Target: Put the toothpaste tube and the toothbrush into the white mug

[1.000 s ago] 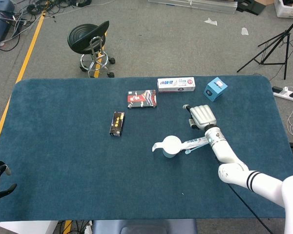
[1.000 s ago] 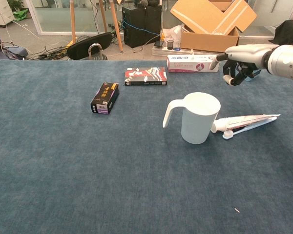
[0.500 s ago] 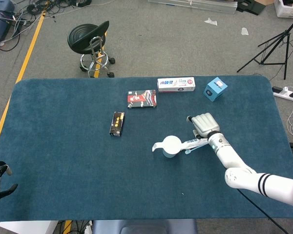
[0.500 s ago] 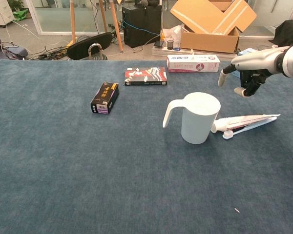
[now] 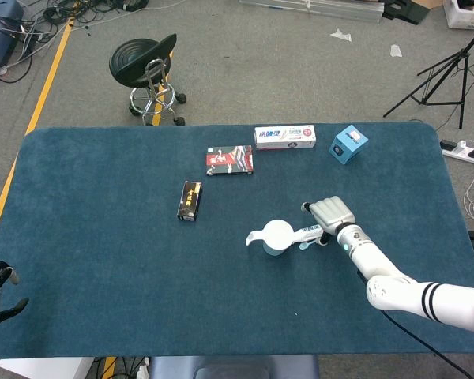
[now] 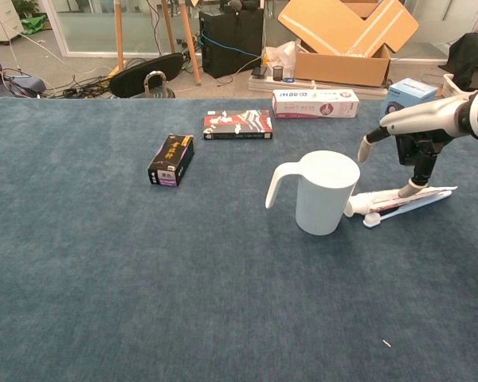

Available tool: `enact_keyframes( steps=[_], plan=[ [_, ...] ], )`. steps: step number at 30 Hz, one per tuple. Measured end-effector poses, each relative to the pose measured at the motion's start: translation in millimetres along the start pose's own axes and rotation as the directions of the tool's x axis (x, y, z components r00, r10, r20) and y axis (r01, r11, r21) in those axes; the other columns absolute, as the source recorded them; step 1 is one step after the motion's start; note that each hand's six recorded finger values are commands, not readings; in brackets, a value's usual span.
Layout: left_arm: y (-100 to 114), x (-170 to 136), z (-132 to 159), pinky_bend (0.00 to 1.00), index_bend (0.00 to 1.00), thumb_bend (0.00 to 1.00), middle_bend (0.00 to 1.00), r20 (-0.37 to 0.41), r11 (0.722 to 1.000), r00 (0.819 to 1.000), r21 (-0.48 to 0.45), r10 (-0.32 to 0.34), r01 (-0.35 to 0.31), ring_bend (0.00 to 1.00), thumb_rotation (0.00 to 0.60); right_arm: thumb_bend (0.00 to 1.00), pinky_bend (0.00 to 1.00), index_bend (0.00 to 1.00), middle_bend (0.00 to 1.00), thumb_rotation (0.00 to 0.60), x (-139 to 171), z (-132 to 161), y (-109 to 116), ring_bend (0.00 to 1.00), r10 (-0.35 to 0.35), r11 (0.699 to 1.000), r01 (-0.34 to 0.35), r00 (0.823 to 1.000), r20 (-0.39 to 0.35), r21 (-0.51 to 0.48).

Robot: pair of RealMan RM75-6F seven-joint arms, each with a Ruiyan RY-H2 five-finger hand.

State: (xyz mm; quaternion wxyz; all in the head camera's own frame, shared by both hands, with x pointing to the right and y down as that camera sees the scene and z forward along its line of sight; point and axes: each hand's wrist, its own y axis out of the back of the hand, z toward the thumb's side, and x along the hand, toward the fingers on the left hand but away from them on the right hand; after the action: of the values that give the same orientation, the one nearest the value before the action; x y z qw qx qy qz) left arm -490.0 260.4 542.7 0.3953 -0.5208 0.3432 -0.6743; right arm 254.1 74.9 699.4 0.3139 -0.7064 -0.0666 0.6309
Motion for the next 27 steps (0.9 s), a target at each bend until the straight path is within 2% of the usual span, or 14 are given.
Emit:
enact_keyframes(
  steps=[3,10,17,27],
  plan=[
    [-0.6,0.2,0.1,0.42,0.52,0.0,0.38,-0.001,1.0,1.0,0.0,-0.002,0.002,0.31,0.6,0.08,1.0,0.22,1.0,0.6,0.5,2.3,-2.0,0.94,-0.006,1.0,0.006,1.0,-0.008,-0.012],
    [-1.4,-0.5,-0.6,0.42,0.52,0.0,0.38,-0.004,1.0,1.0,-0.001,-0.005,0.005,0.31,0.6,0.09,1.0,0.32,1.0,0.6,-0.3,6.9,-9.2,0.98,-0.022,0.998,0.02,0.999,-0.036,-0.054],
    [-2.0,-1.8,-2.0,0.42,0.52,0.0,0.38,-0.009,1.0,1.0,-0.004,-0.005,0.005,0.31,0.6,0.12,1.0,0.34,1.0,0.6,-4.8,7.1,-18.8,0.98,-0.002,0.998,-0.001,0.999,-0.038,-0.065],
    [-3.2,-3.7,-5.3,0.42,0.52,0.0,0.38,-0.019,1.0,1.0,-0.008,-0.006,0.006,0.31,0.6,0.14,1.0,0.35,1.0,0.6,-13.3,7.1,-21.7,0.98,-0.009,0.998,0.007,1.0,-0.027,-0.067]
  ],
)
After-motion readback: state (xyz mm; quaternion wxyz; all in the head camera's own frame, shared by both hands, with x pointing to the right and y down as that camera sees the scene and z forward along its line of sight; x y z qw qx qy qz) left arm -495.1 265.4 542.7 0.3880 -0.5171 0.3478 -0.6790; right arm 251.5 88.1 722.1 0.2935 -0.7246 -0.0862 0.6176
